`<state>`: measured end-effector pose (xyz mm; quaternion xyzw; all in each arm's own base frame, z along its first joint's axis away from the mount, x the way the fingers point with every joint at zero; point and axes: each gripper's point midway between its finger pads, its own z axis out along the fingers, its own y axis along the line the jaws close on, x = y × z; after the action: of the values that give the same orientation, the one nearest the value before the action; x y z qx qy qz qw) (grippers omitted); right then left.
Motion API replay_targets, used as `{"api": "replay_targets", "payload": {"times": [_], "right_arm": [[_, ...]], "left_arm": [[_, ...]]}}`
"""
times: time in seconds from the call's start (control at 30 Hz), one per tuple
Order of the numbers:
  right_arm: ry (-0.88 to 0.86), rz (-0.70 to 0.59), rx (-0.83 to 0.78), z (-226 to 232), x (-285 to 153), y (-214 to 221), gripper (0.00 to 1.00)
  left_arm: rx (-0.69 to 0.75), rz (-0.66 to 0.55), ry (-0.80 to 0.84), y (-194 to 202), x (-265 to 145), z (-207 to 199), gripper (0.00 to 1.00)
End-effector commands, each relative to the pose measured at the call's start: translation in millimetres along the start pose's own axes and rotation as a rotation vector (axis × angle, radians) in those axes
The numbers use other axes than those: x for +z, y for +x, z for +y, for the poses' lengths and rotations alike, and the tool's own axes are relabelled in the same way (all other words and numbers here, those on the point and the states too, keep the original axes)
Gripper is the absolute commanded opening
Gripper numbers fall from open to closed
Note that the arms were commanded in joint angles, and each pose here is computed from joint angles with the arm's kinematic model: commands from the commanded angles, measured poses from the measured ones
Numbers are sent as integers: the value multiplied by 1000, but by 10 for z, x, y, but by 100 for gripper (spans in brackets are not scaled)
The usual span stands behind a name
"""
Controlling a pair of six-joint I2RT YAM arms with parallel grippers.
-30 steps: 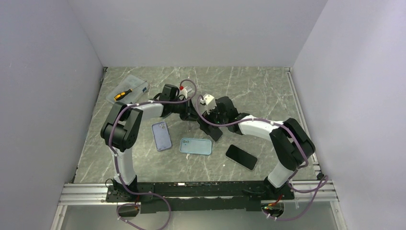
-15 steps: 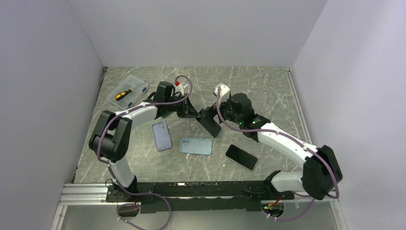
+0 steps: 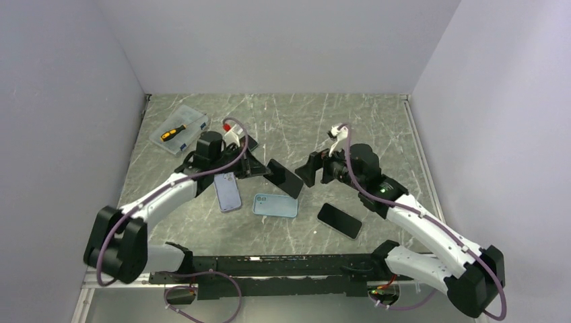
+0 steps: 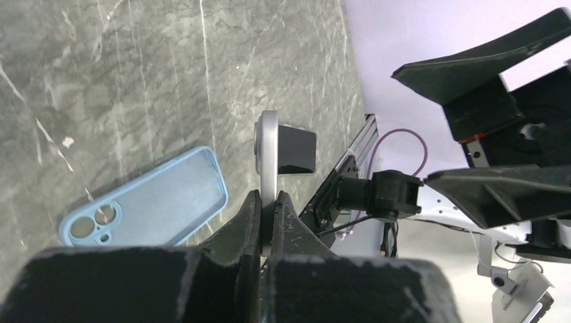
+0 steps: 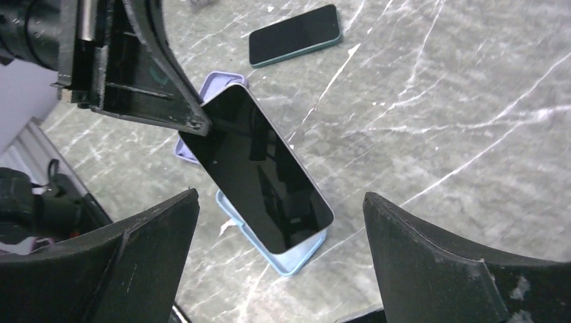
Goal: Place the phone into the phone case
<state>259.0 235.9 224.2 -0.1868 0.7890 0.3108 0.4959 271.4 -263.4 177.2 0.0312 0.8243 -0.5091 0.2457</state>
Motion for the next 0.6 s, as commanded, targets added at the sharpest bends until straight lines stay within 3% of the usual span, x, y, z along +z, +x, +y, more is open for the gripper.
{"api": "replay_targets", "payload": {"times": [0.0,0.57], "right_arm": [[4,-21,172,67,-172,36,94],[-314,-101,638,569,-521,284,86]], "left_arm": [[34,-139,86,-125,-253,-371,0],[-36,-335,303,229,-980,-823,0]]}}
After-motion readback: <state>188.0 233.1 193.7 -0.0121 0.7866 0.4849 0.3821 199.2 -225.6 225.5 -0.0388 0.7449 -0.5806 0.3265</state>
